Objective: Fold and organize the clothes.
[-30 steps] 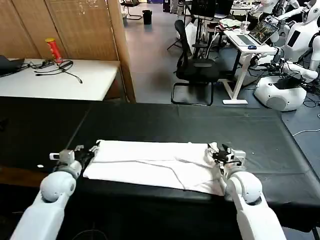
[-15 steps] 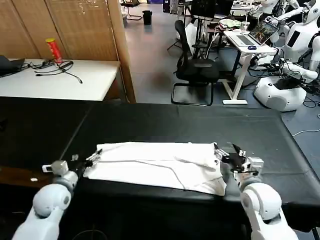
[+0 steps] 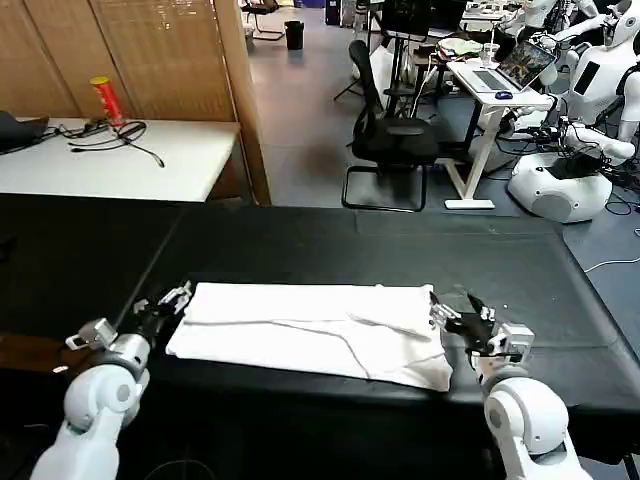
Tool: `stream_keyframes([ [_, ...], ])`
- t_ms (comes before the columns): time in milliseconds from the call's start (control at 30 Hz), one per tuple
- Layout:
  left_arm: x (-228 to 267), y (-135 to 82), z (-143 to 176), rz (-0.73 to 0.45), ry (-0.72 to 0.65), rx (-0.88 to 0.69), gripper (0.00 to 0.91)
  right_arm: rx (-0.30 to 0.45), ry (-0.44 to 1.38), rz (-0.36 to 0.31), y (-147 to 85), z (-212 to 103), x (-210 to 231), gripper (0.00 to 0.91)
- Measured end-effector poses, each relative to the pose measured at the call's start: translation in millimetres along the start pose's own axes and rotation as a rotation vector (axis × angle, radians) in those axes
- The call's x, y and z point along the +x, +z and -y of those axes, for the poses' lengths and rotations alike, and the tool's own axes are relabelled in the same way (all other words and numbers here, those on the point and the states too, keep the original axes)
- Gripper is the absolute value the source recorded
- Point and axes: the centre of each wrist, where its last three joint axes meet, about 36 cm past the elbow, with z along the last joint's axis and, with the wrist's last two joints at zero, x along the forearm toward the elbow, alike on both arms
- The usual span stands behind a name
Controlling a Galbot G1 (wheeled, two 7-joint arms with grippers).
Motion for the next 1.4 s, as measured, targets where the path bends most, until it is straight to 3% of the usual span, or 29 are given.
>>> stream_keyframes([
  [367,16,42,0,-0.068,0.007,-0.091,0.878,0.008,-0.005,0.0,-1,1,5,0.878],
  [500,19,51,-1,-0.087,0.005,-0.093,0.712,0.008,-0.004,0.001,-1,1,6,0.878],
  [700,21,57,-1,-0.095,0.006,-0.105,0.166,0.011,0.001,0.004,1,1,7,0.878],
  [1033,25,67,8,-0.12,0.029,-0.201,0.146,0.024,-0.005,0.016,3,-1,8,0.878],
  [1100,23,67,9,-0.133,0.033,-0.202,0.0,0.026,-0.008,0.022,1,-1,9,0.878],
  [1267,18,60,8,-0.163,0.033,-0.198,0.0,0.036,-0.011,0.038,-5,-1,9,0.878],
  [1400,20,50,3,-0.147,0.01,-0.307,0.0,0.041,-0.007,0.049,-9,2,12,0.878],
])
